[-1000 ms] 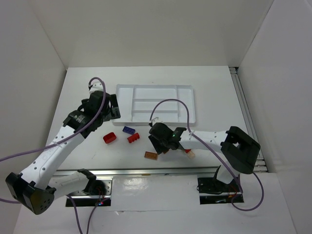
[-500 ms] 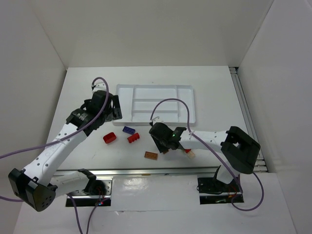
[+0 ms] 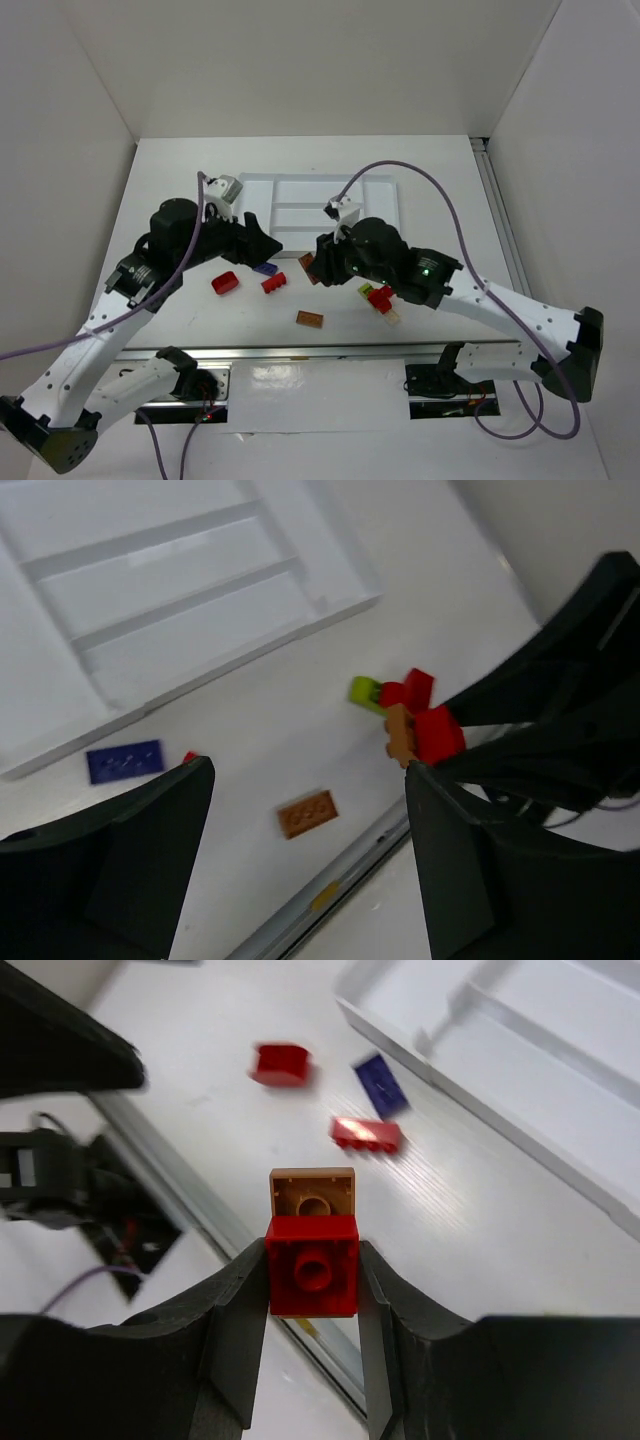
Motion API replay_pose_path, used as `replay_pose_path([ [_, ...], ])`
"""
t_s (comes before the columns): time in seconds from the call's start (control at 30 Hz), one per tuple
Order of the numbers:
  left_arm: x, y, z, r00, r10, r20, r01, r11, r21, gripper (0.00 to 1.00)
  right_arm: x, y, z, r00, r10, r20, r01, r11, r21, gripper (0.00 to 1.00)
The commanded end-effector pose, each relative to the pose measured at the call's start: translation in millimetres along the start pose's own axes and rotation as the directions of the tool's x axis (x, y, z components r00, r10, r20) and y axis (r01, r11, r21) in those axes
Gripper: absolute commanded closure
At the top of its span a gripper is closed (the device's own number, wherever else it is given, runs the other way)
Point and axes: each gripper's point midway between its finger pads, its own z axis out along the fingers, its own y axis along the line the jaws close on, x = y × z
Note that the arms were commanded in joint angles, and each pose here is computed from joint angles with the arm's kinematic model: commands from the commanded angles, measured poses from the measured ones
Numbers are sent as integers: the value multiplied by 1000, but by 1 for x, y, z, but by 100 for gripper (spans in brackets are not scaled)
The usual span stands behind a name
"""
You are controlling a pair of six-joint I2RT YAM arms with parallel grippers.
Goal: Sort the legos into containers by color
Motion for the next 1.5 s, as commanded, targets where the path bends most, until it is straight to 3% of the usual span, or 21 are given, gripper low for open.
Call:
replay_pose_path([
  [0.0, -17, -57, -15, 987, 117, 108, -145, 939, 313, 14, -30, 33, -24, 996, 7, 84, 8, 985, -174, 68],
  [0.2, -9, -88, -27, 984, 144, 104, -177, 847, 501, 3, -41, 65, -54, 987, 79, 141, -22, 931, -365, 67],
  [0.4, -1, -101, -31, 983, 173, 58, -173, 784, 596, 5, -53, 78, -69, 980, 90, 178, -5, 903, -430, 66],
  [0.53, 6, -119, -53, 968, 223, 118, -241, 672, 700, 5, -56, 79, -74, 978, 91, 186, -2, 901, -434, 66],
  [0.67, 16, -119, -56, 962, 247, 114, -251, 641, 725, 8, -59, 88, -84, 975, 96, 199, 14, 873, -488, 66],
  [0.73, 21, -126, -65, 957, 264, 121, -258, 582, 771, 10, -58, 90, -85, 976, 94, 196, 16, 869, -495, 66],
  [0.9, 31, -122, -54, 968, 248, 31, -175, 583, 794, 9, -57, 95, -88, 977, 88, 195, 29, 848, -529, 66],
  [1.27, 16, -128, -55, 972, 221, 74, -192, 577, 794, 14, -50, 99, -76, 984, 68, 166, 33, 841, -540, 66],
  [1.47, 15, -128, -58, 966, 242, 91, -219, 580, 784, 36, -49, 100, -73, 984, 66, 163, 35, 835, -549, 66],
])
